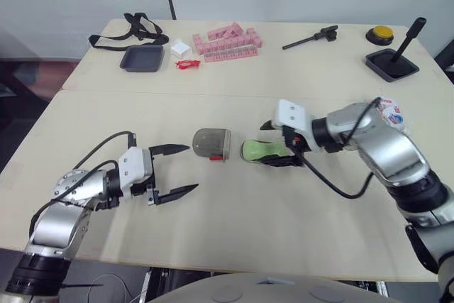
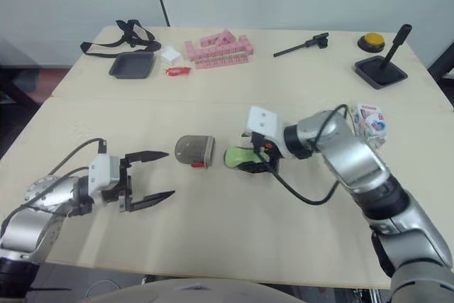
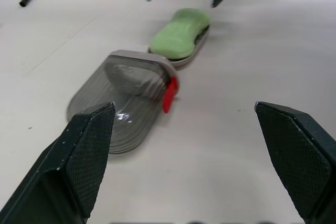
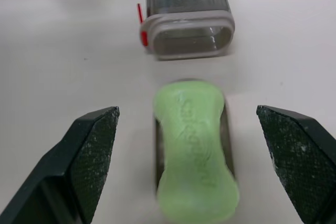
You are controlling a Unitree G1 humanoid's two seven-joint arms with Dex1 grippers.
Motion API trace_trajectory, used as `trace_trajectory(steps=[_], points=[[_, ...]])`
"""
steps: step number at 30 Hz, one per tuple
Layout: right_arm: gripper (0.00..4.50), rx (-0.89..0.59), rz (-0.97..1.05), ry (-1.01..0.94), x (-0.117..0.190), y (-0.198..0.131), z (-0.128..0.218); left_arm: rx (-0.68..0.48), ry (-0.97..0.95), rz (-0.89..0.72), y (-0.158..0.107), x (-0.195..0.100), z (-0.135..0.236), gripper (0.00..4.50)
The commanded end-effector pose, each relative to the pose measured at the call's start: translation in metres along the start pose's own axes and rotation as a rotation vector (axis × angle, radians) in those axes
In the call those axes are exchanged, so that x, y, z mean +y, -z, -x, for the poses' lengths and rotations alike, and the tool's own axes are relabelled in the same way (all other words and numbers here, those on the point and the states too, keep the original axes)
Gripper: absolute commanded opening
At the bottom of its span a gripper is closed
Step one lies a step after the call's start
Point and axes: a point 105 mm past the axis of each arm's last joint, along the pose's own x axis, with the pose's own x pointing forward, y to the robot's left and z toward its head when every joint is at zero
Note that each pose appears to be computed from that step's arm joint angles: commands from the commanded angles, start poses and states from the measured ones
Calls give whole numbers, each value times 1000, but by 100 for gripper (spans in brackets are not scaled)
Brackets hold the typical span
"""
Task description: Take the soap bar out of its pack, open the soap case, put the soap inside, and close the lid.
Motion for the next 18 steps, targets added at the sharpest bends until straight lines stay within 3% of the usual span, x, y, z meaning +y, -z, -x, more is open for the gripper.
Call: trace_trajectory(steps=[1,7,18], points=[[448,-179,1,47,7,-2,24,1,13,-39,-11,12,-2,450],[448,-319,-34,156,30,25,43,30,91,-76,-15,28,-14,450],[448,-352,-155,349,56,80,44,133,274,-184,-15,58,-50,450]])
